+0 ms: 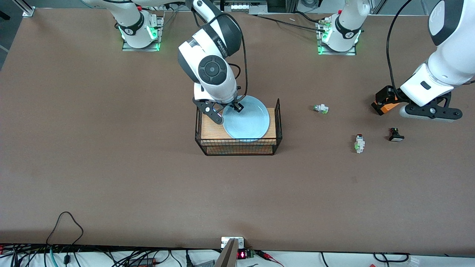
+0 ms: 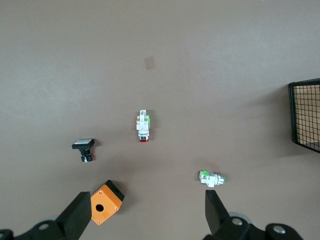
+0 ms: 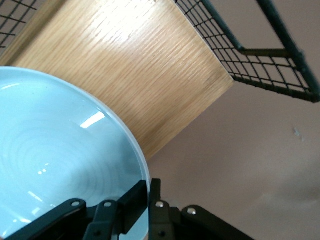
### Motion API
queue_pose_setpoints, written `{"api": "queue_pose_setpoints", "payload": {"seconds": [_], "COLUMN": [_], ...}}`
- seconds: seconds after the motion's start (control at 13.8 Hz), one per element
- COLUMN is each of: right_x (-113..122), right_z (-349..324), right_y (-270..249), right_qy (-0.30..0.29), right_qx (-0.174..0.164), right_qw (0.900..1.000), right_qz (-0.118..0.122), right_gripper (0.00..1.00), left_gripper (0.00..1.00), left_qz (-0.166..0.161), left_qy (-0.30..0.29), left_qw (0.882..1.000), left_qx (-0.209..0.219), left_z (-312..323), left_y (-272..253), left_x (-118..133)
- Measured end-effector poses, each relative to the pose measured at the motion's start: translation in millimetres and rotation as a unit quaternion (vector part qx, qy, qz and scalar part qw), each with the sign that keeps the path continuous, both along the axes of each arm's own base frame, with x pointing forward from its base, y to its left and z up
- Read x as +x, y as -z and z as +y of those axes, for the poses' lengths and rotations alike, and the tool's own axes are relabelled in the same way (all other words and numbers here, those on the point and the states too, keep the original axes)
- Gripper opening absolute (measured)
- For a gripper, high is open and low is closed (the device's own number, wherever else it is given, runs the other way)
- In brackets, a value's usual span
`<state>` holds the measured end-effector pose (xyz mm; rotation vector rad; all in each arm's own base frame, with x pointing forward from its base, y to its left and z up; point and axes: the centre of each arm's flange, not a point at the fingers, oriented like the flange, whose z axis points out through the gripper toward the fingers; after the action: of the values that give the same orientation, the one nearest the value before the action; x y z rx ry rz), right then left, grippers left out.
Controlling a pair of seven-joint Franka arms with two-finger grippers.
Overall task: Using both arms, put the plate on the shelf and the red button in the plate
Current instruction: 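Lower the plate onto the wooden basket top with the right gripper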
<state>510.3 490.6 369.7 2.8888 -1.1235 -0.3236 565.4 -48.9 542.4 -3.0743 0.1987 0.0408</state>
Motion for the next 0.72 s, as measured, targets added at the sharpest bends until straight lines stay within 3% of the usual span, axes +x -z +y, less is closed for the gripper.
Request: {"api": "queue_pose_setpoints", "payload": {"seconds": [0.72], "right_x": [-5.6], "right_z": [2.8], "right_y": [14.7], "right_qy": [-0.014], "right_qx": [-0.022], "right_qw": [1.000], "right_qz": [-0.008], "right_gripper": [0.08], "left_gripper": [1.00], "left_qz": [0.000], "left_qy": [0.000], "left_qw": [1.000], "left_qx": [0.000], "left_z": [0.0], "left_y": [0.2], "left_x": [0.1]}}
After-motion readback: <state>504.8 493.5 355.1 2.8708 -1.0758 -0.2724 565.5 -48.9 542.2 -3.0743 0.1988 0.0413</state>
